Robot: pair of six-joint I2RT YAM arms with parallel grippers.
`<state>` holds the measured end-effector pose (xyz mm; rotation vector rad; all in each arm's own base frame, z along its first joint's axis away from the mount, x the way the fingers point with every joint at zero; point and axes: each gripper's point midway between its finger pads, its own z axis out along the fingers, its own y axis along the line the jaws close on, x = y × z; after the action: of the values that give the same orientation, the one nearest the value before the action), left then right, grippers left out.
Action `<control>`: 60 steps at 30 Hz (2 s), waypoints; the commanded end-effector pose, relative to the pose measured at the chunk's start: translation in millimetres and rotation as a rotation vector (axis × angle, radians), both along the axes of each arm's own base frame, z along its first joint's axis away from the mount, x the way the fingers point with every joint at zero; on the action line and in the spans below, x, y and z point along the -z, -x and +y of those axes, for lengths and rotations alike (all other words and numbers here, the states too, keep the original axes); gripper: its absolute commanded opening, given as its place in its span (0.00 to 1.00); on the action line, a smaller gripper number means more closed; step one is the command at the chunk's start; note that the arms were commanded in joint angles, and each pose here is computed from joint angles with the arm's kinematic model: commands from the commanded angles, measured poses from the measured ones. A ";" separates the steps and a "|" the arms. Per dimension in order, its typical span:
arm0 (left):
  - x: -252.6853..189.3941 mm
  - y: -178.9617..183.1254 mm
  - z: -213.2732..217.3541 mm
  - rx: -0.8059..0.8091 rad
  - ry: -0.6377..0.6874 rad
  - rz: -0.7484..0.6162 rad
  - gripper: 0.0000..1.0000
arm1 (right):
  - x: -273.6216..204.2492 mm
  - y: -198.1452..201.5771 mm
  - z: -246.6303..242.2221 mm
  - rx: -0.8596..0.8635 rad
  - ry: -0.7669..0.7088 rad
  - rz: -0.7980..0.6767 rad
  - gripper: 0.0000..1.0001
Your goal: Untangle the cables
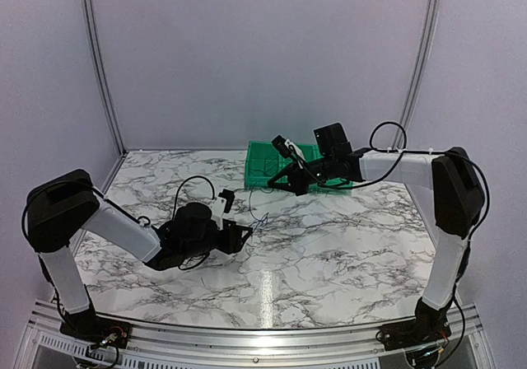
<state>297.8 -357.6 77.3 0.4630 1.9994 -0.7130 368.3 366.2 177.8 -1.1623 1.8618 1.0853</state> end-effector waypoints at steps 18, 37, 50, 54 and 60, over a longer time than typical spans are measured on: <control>31.7 -9.9 -29.1 0.145 -0.214 -0.071 0.03 | -39.7 -21.2 -21.4 0.061 -0.050 -0.069 0.00; -6.2 25.5 11.2 0.099 -0.140 -0.103 0.00 | -63.2 -100.3 -149.7 0.459 -0.035 -0.167 0.00; -109.3 20.9 60.6 -0.081 -0.054 -0.326 0.00 | -17.6 -133.7 -180.4 0.647 0.116 -0.127 0.00; -131.6 27.8 72.1 -0.095 -0.009 -0.355 0.00 | -6.4 -134.0 -176.6 0.625 0.121 -0.093 0.00; -148.7 30.9 77.7 -0.102 0.017 -0.384 0.00 | -3.7 -128.2 -165.8 0.571 0.088 -0.053 0.00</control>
<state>265.8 -290.4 226.6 0.4565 1.6348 -0.5879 477.9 215.9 167.8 -0.6896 2.0475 0.6985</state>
